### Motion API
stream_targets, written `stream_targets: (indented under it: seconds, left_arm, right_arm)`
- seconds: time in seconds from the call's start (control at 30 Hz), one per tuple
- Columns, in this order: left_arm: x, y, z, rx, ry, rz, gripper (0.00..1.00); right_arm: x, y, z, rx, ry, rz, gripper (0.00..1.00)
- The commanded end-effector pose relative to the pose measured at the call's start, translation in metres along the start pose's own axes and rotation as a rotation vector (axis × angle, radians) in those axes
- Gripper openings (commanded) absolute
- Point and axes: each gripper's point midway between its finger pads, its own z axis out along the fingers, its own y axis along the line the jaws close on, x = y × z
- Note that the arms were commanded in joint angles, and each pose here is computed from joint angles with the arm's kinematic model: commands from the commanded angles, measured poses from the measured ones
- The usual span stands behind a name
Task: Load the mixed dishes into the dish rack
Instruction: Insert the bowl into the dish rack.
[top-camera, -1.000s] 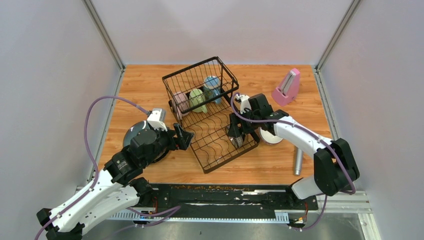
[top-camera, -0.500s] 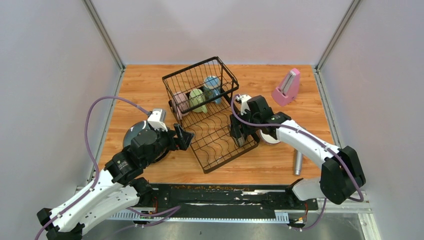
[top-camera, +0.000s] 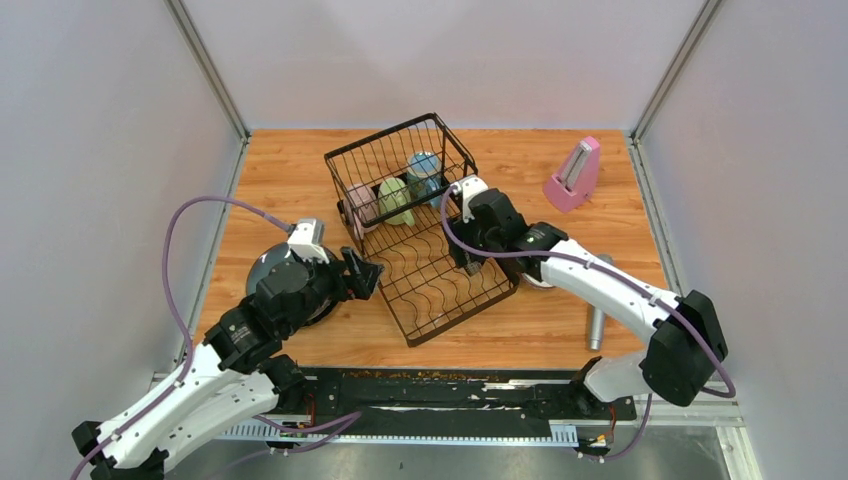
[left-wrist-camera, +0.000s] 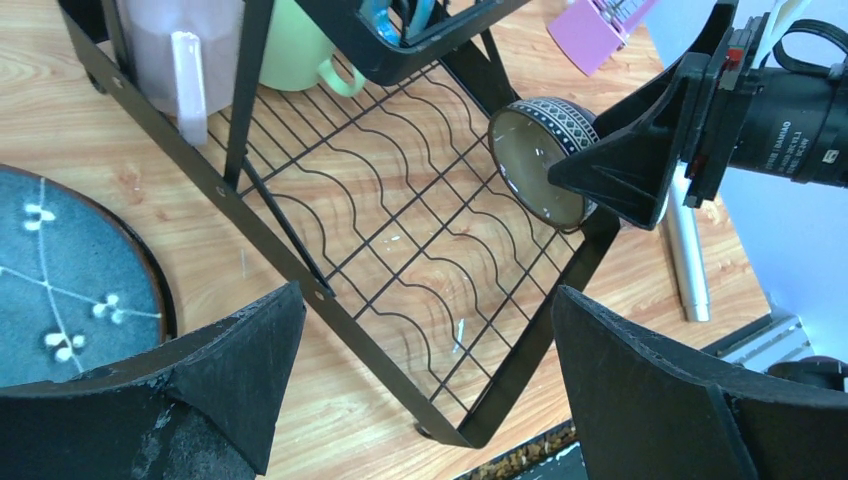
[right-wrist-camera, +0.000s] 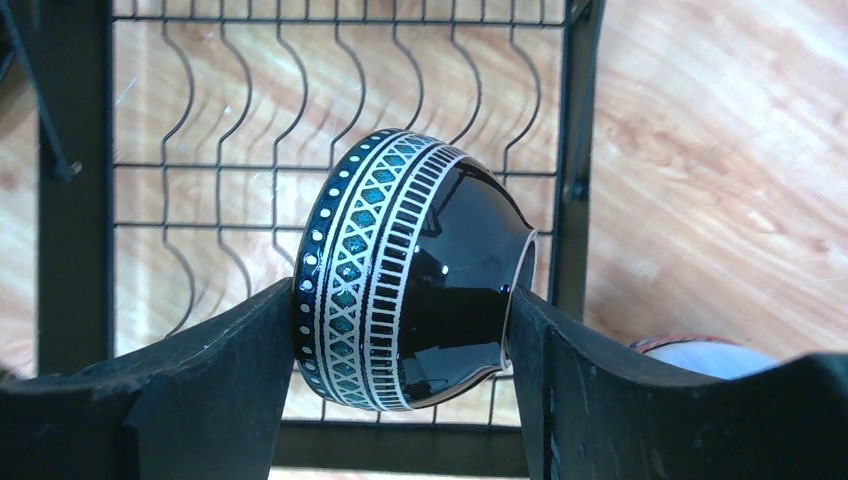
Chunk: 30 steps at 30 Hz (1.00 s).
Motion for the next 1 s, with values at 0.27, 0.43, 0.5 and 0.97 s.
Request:
stream_targets:
  seconds: [0.27,0.43,0.5,0.97]
  left_arm:
    - [-0.017,0.028,-0.022,-0.117,-0.1,-0.057,1.0]
    - [-0.017,0.033,-0.025,-0.138,-0.11,-0.059,1.0]
    - [-0.019,0.034,-0.026,-0.143,-0.114,-0.061,1.0]
    - [-0.02,0.037,-0.029,-0.152,-0.126,-0.072,1.0]
  right_arm:
    - [-0.037,-0.003,0.039,0.369,-0.155,-0.284,0.47]
    - [-0.022,0.002,0.064,0.41,-0.111,-0.38,0.54]
    - [-0.012,0.001,0.074,0.424,-0.082,-0.398,0.55]
    - [0.013,0.008,0.093,0.398,-0.031,-0.401,0.73]
